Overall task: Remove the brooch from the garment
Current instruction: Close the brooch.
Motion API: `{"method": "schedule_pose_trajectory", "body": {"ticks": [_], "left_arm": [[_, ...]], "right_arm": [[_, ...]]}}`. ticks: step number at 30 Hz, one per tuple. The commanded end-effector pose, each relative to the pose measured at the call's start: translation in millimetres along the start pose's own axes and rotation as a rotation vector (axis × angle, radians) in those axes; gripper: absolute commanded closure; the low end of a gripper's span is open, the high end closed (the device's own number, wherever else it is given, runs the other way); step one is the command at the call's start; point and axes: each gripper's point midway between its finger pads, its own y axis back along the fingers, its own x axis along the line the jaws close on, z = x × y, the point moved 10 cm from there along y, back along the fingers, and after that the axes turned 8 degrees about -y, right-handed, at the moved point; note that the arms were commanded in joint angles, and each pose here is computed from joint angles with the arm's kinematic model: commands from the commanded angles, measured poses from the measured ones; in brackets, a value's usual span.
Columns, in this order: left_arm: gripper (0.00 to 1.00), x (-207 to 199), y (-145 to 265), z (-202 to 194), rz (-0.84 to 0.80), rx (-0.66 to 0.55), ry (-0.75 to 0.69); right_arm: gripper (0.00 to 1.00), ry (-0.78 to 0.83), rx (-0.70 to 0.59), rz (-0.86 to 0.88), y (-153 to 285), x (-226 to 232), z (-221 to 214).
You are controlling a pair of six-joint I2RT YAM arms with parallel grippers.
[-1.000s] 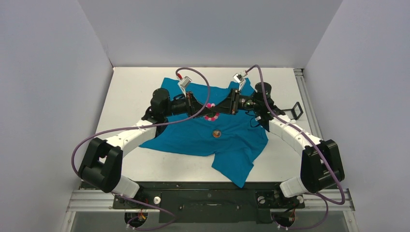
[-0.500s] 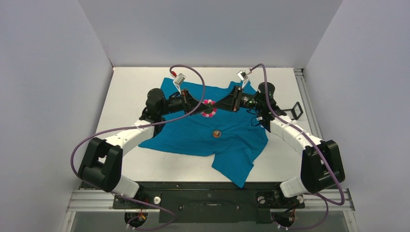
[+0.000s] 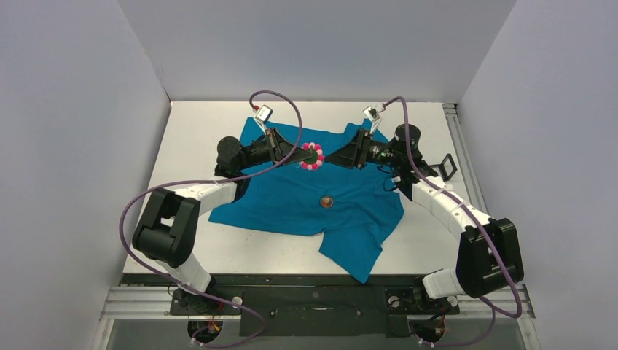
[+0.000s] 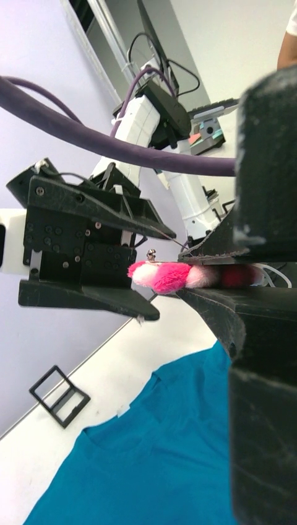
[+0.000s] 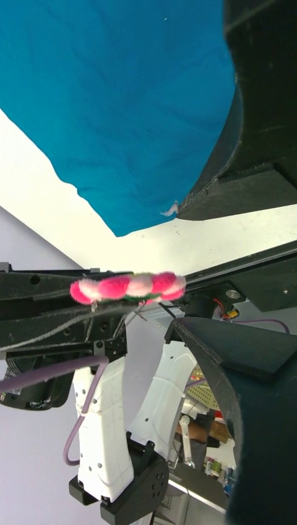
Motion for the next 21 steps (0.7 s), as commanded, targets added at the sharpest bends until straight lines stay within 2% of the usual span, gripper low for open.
{"method": "schedule_pose_trajectory", "body": {"ticks": [1, 11, 21], "left_arm": [[1.0, -24.4, -4.8, 12.5, -0.127, 0.003, -0.087], [1.0, -27.0, -7.9, 8.4, -0.145, 0.035, -0.1], [1.0, -29.7, -11.6, 7.2, -0.161, 0.046, -0.111]], "right_arm": [[0.45, 0.113, 0.0, 0.046, -4.2, 13.4, 9.5], [0.42, 0.095, -0.023, 0.174, -19.0, 29.8, 15.1], [0.59, 0.092, -0.005, 0.195, -24.3, 29.5, 13.8]]}}
